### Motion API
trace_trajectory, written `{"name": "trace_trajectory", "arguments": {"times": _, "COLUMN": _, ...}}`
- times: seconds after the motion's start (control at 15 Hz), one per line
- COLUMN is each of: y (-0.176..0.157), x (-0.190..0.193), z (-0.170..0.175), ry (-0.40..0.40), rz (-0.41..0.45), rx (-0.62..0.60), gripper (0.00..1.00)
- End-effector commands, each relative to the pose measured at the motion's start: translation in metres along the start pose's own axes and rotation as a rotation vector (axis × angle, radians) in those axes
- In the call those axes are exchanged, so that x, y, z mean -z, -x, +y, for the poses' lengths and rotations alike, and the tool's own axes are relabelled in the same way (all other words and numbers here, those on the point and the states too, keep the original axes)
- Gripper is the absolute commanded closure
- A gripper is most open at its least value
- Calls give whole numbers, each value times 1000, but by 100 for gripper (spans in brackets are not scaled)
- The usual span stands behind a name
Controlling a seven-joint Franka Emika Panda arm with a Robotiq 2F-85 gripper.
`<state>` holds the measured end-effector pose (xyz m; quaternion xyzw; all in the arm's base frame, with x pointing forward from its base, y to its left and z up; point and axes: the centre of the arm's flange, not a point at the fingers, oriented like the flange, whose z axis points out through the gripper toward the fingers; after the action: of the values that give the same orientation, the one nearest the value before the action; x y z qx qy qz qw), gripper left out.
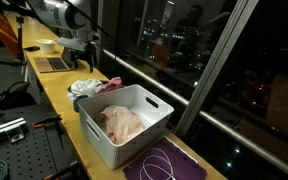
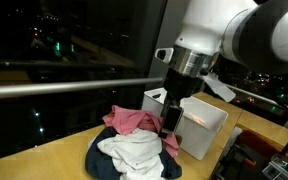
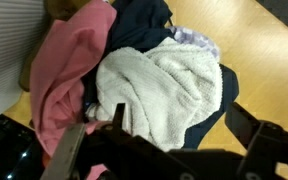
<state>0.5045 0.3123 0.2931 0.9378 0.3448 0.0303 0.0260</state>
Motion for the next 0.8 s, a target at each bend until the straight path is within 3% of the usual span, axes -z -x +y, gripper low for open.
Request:
{"name": "trace_trajectory", "arguments": {"times": 0.0, "y": -20, "x": -44, "z": -23, "ry": -5, "rz": 3, "rx": 44, "gripper": 0}}
{"name": "trace_trajectory", "arguments": {"times": 0.33, "y": -45, "x": -91, "z": -44, "ry": -13, "rz": 20, "rx": 114, "gripper": 0}}
{"name": "trace_trajectory", "arguments": {"times": 0.73, "y": -91, "x": -115, "z": 0, "ry": -15, "rz": 39, "rx": 87, "gripper": 0}}
